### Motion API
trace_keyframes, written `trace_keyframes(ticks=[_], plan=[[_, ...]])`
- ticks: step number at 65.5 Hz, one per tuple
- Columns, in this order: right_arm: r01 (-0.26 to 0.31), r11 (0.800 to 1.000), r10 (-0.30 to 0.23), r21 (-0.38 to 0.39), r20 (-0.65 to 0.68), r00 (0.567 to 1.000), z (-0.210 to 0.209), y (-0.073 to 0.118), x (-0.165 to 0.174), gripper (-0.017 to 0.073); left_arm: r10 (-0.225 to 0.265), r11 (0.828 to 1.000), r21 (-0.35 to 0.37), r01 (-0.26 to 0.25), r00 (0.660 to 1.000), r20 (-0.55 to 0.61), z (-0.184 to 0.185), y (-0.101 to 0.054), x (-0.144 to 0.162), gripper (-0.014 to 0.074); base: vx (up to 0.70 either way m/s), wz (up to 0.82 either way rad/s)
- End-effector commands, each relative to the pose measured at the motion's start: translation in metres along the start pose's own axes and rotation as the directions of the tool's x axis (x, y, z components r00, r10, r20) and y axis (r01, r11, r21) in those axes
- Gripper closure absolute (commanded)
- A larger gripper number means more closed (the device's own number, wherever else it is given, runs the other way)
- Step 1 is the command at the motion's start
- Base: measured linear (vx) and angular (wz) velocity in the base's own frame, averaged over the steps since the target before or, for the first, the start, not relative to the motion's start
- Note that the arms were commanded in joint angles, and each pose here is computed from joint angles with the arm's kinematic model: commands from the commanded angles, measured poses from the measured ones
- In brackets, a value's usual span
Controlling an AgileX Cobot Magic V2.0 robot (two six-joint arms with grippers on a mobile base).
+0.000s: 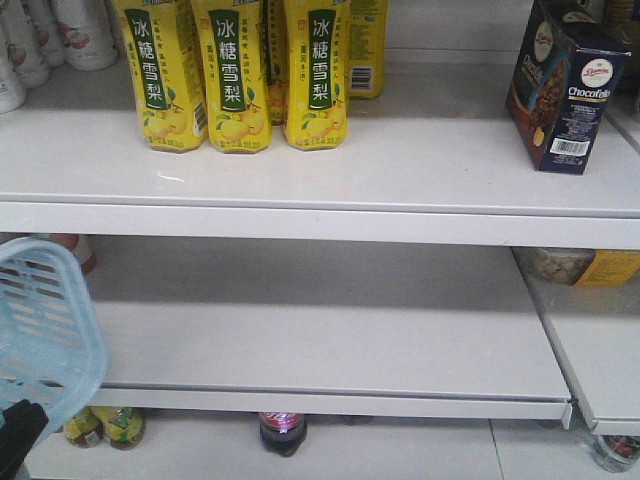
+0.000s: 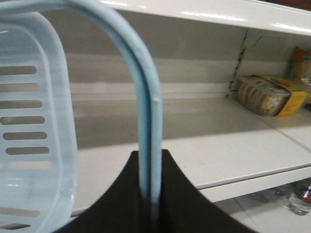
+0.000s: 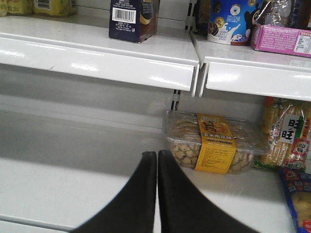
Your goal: Left arm holds basket, right arm returns cookies
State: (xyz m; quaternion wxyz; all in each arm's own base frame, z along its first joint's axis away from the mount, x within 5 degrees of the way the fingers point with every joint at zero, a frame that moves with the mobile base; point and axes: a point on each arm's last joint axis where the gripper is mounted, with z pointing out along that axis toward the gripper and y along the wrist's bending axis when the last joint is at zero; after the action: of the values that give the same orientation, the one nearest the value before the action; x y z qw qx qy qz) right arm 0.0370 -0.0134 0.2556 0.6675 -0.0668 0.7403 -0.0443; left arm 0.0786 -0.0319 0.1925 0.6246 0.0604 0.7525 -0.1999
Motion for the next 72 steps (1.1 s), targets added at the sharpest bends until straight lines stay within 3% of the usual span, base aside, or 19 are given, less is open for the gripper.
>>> trace_keyframes(ticks=[1, 7, 16, 25, 51, 72], plan=[[0.028, 1.000, -0.028, -0.002, 0.085, 0.996, -0.003, -0.001, -0.013, 0.0567, 0.073, 0.997, -0.047, -0.069, 0.993, 0.090, -0.004, 0.002, -0.014, 0.0600, 0.00, 0.00], [0.028, 1.000, -0.028, -0.002, 0.085, 0.996, -0.003, -0.001, -0.013, 0.0567, 0.033, 0.996, -0.091, -0.025, 0.996, 0.081, -0.008, 0.006, -0.012, 0.0600, 0.00, 0.00], [0.028, 1.000, -0.028, -0.002, 0.085, 0.996, -0.003, -0.001, -0.013, 0.0567, 0.009, 0.986, -0.164, 0.007, 0.995, 0.095, -0.016, 0.011, -0.010, 0.0600, 0.00, 0.00], [0.028, 1.000, -0.028, -0.002, 0.085, 0.996, -0.003, -0.001, -0.013, 0.0567, 0.047, 0.973, -0.231, -0.018, 0.992, 0.121, -0.022, 0.014, -0.010, 0.0600, 0.00, 0.00], [0.028, 1.000, -0.028, -0.002, 0.085, 0.996, -0.003, -0.001, -0.013, 0.0567, 0.194, 0.937, -0.323, -0.132, 0.966, 0.169, -0.035, 0.016, -0.011, 0.0600, 0.00, 0.00], [0.028, 1.000, -0.028, -0.002, 0.085, 0.996, -0.003, -0.001, -0.013, 0.0567, 0.194, 0.931, -0.344, -0.126, 0.966, 0.171, -0.035, 0.017, -0.012, 0.0600, 0.00, 0.00]])
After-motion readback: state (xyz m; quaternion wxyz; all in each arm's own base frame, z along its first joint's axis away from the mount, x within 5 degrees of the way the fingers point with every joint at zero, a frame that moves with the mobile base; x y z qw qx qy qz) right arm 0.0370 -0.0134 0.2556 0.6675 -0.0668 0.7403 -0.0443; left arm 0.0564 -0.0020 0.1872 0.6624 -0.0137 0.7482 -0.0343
